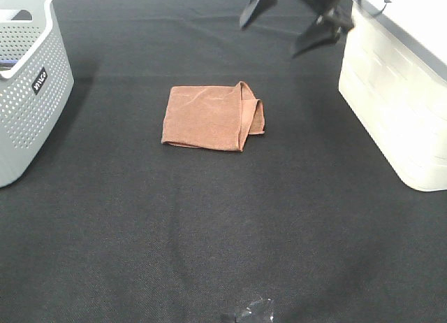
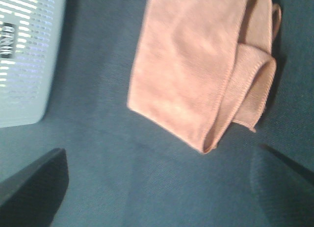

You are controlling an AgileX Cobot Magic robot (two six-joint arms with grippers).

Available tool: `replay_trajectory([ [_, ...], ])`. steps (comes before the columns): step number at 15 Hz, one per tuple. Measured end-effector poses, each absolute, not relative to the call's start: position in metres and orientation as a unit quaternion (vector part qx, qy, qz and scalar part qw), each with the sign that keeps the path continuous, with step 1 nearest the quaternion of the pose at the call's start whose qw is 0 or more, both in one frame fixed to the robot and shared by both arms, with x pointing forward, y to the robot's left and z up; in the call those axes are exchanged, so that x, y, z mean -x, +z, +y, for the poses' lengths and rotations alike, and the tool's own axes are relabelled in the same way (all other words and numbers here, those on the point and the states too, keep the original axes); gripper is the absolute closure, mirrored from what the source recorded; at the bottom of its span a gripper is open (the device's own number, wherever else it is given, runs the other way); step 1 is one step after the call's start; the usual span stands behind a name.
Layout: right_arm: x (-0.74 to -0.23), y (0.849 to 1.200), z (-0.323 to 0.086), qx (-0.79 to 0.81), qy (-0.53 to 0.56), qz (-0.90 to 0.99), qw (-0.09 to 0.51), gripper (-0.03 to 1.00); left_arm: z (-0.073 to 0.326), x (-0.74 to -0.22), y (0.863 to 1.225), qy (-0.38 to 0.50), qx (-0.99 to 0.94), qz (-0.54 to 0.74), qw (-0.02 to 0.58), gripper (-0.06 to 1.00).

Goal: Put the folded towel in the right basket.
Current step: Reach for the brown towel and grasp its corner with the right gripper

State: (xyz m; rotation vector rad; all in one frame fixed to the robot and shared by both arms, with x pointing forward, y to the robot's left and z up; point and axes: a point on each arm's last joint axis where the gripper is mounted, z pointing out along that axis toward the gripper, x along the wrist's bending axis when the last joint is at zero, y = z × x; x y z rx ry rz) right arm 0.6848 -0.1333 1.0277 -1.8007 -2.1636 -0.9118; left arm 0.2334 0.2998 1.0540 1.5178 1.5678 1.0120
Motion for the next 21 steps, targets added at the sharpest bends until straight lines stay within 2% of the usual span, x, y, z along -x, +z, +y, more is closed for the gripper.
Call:
replay_trajectory([
  [5, -0.719, 0.956, -0.126, 0.614, -0.291, -0.728, 0.090, 0.01, 0.300, -0.233, 1.054, 0.393, -0.589, 0.608, 0.360, -0.05],
  [10, -0.746, 0.941, -0.120, 0.612, -0.296, -0.729, 0.079, 0.01, 0.300, -0.233, 1.054, 0.393, -0.589, 0.608, 0.360, -0.05],
  [14, -0.753, 0.905, -0.127, 0.621, -0.223, -0.749, 0.060, 0.01, 0.300, -0.233, 1.054, 0.393, -0.589, 0.608, 0.360, -0.05],
  [21, -0.756, 0.878, -0.121, 0.636, -0.236, -0.729, 0.091, 0.01, 0.300, -0.233, 1.054, 0.393, -0.589, 0.608, 0.359, -0.05],
])
